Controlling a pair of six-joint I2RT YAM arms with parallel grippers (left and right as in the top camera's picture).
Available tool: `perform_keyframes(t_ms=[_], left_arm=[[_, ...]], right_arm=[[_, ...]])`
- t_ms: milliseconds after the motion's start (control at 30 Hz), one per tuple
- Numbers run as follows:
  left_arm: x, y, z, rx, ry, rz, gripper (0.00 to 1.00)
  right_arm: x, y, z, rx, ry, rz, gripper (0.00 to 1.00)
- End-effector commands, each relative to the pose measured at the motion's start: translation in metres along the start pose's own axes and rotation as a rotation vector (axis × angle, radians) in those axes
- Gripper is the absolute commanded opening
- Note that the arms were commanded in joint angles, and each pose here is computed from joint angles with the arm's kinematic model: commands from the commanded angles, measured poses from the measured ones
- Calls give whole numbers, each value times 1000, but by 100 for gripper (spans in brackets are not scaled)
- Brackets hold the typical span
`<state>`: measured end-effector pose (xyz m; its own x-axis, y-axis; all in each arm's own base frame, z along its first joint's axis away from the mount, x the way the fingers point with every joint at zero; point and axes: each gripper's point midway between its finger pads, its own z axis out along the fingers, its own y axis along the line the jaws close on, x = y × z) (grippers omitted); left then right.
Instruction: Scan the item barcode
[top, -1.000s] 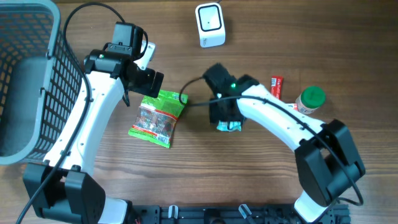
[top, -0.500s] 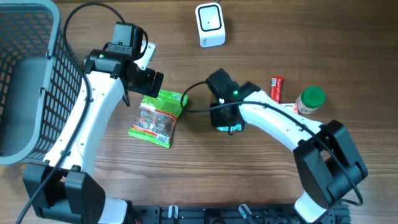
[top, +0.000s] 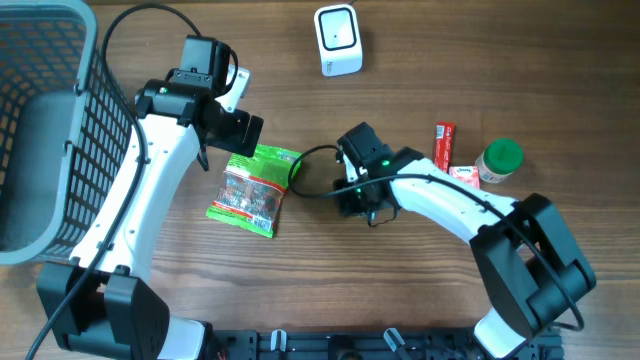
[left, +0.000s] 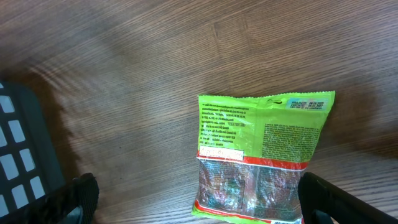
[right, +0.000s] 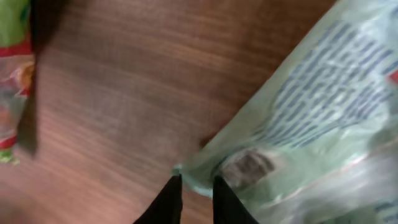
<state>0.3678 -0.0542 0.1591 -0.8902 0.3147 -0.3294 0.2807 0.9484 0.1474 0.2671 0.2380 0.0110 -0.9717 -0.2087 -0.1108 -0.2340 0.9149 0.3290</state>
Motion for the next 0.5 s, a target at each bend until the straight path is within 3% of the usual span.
perform_keyframes(t_ms=[0, 100, 233, 467], left_arm=[[-4, 2, -4, -11, -16, 9, 100], [-4, 2, -4, -11, -16, 9, 100], [-4, 2, -4, -11, -16, 9, 100], [-4, 2, -4, -11, -16, 9, 100]], right_arm=[[-31, 31, -49, -128, -91, -43, 23], [-32, 36, -66, -128, -110, -31, 23], [-17, 15, -50, 2, -73, 34, 21], [8, -29, -18, 229, -31, 99, 7]])
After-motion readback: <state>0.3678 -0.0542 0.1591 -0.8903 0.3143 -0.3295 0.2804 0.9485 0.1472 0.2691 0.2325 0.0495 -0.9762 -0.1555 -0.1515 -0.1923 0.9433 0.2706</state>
